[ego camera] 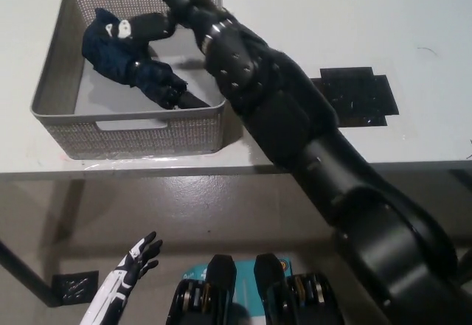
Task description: Use the right hand to pick up a umbrella on the right side and place it into a container on the lft side
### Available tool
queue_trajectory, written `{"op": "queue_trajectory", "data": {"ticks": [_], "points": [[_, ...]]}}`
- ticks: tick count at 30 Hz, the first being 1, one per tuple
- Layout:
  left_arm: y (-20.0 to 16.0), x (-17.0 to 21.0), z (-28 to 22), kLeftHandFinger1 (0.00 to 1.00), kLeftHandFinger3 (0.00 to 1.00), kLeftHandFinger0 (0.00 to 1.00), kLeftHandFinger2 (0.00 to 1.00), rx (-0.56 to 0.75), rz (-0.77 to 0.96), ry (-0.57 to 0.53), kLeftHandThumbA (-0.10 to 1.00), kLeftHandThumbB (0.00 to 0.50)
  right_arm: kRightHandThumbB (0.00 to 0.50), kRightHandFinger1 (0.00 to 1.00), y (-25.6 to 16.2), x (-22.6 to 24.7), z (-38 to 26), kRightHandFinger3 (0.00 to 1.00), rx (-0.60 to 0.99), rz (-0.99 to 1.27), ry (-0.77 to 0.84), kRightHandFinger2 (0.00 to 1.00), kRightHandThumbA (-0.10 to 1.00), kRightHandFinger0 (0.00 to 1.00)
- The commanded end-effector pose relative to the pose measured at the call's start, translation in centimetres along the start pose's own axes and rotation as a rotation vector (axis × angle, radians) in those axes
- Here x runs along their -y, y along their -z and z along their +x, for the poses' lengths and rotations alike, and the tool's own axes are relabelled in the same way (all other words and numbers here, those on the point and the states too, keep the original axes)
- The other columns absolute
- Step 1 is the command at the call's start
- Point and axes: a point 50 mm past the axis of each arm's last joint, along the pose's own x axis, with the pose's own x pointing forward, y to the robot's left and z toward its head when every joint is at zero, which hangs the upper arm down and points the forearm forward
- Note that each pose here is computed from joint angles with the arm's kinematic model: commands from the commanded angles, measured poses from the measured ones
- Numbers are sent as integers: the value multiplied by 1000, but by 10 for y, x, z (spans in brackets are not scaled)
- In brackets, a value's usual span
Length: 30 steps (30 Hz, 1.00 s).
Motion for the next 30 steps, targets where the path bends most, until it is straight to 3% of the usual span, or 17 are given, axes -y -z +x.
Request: {"op": "queue_trajectory", "data": {"ticks": [1,4,8,14,18,25,30], "points": [[-6,-10,-14,1000,1000,1000,1000,30,27,26,1000,30,404,1000,-34,117,-118,1000,326,176,322,1000,1000,1000],[2,-9,-21,1000,1000,1000,1000,8,41,25,1000,50,387,1000,-11,110,-173,1000,308,176,327,1000,1000,1000],[9,-6,-28,1000,1000,1000,1000,-23,45,28,1000,47,415,1000,9,97,-240,1000,281,219,348,1000,1000,1000],[17,-7,-31,1000,1000,1000,1000,-44,51,19,1000,43,368,1000,31,76,-295,1000,221,304,422,1000,1000,1000],[20,-1,-31,1000,1000,1000,1000,-54,55,25,1000,44,387,1000,55,55,-327,1000,137,358,480,1000,1000,1000],[25,-1,-36,1000,1000,1000,1000,-67,42,18,1000,48,239,1000,137,-19,-384,1000,-183,458,483,1000,1000,1000],[24,0,-33,1000,1000,1000,1000,-64,42,11,1000,54,305,1000,166,-60,-411,1000,-320,505,457,1000,1000,1000]]}}
